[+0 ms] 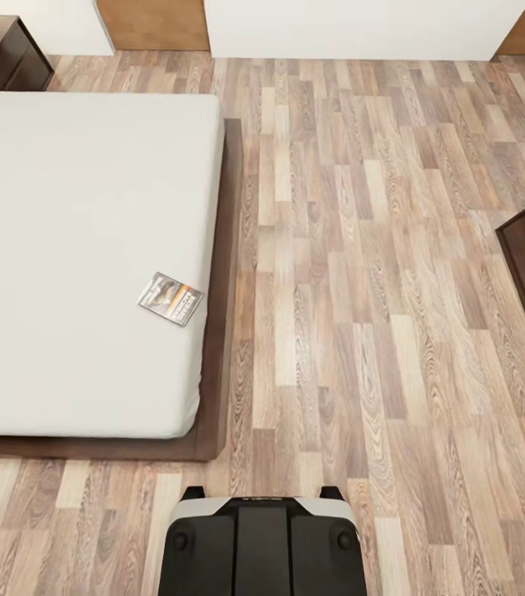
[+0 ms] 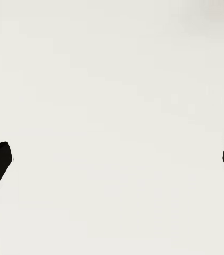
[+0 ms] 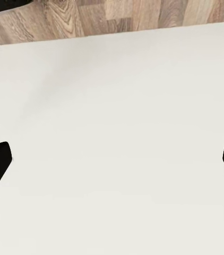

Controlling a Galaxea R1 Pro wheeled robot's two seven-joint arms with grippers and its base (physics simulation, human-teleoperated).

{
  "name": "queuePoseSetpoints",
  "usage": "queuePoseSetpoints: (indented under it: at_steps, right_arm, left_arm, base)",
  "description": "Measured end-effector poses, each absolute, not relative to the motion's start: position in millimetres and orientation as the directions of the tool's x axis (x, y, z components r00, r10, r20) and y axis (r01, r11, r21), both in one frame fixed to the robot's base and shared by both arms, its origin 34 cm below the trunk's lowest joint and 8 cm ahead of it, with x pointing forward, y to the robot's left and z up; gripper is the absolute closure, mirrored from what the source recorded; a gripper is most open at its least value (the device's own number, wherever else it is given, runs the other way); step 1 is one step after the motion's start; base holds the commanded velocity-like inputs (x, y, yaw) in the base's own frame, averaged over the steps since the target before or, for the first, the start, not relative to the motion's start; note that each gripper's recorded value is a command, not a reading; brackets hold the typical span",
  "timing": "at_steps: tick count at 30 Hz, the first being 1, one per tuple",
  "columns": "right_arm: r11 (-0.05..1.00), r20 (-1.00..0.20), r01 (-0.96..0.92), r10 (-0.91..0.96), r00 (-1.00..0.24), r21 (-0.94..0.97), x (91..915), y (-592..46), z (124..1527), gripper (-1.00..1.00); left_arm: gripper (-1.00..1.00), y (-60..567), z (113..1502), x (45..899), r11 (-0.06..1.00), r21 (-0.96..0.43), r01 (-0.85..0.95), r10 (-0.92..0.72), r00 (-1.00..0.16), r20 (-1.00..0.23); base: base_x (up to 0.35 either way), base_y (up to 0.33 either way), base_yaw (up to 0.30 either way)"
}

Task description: In the bedroom, move the book from the bed onto either nightstand, and place the two sandals side by side next to the bed.

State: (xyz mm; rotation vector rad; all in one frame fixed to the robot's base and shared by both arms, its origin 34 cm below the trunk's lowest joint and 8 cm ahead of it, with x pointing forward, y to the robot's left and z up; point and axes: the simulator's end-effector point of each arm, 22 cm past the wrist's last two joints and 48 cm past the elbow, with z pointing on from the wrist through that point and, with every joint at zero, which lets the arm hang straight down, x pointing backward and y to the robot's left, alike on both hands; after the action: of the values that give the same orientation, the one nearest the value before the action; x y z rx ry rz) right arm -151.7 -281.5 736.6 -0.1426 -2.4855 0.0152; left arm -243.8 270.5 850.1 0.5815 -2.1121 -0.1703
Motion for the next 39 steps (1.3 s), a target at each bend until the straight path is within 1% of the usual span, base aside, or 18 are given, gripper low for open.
queuePoseSetpoints:
  at_steps: [16,26,32,39]
  right_arm:
    - [0.994,0.587,0.099,0.104,-0.803,-0.042,-146,-281,731,-1.0]
    - [0.994,0.574,0.099,0.103,-0.812,-0.038,-141,-281,727,-1.0]
    - [0.995,0.567,0.097,0.099,-0.818,-0.034,-139,-281,725,-1.0]
    - [0.996,0.56,0.088,0.082,-0.824,-0.016,-136,-276,722,-1.0]
  left_arm:
    - [-1.0,271,842,-240,0.879,0.325,-0.348,-0.466,-0.492,0.735]
    - [-1.0,270,837,-238,0.879,0.319,-0.353,-0.466,-0.503,0.728]
    - [-1.0,270,833,-236,0.879,0.316,-0.356,-0.466,-0.51,0.723]
    - [-1.0,270,830,-234,0.879,0.312,-0.36,-0.466,-0.518,0.717]
  base:
    - [0.0,0.0,-0.175]
    - [0.0,0.0,-0.13]
    - [0.0,0.0,-0.045]
    - [0.0,0.0,0.088]
